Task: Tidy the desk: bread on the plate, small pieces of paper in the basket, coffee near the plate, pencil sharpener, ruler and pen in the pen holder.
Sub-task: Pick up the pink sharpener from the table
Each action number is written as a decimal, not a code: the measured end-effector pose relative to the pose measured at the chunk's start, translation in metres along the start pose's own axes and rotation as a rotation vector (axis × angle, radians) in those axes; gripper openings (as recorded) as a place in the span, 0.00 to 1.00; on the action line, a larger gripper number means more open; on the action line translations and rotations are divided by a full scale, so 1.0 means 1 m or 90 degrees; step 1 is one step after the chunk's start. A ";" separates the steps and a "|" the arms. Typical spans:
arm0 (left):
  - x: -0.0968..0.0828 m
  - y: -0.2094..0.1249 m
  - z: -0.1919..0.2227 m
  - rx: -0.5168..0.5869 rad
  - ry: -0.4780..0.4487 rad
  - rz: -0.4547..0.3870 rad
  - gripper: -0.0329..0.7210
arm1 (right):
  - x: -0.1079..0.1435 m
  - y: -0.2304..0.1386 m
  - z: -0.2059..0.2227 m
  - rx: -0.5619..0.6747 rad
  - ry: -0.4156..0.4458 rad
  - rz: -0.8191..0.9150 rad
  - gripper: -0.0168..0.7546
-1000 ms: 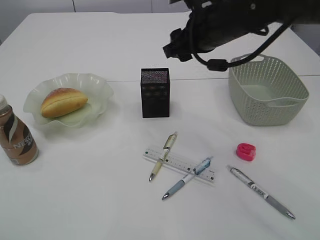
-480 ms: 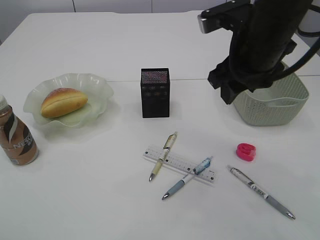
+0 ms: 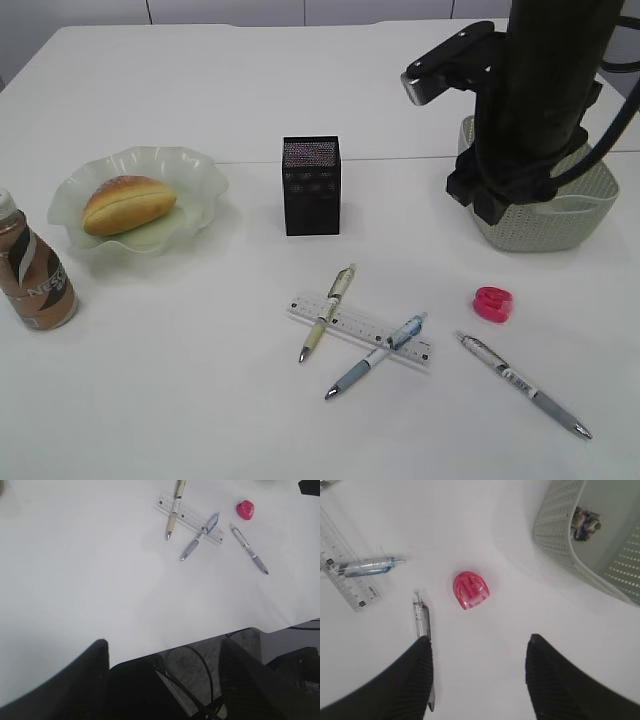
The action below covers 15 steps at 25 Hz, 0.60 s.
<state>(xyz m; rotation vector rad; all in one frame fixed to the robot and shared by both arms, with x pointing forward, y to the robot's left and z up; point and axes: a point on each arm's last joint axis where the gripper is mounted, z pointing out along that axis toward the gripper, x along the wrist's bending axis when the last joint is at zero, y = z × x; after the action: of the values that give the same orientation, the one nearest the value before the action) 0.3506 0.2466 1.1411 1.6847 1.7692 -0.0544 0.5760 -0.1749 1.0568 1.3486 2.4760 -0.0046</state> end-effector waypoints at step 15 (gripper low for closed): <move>0.000 0.000 0.000 0.000 0.000 0.000 0.70 | -0.035 -0.009 0.048 -0.012 0.140 -0.165 0.62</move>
<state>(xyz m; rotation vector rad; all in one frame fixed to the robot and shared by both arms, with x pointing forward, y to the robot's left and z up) 0.3506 0.2466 1.1411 1.6847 1.7692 -0.0544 0.5993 -0.2160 1.0192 1.0616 2.8106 0.1133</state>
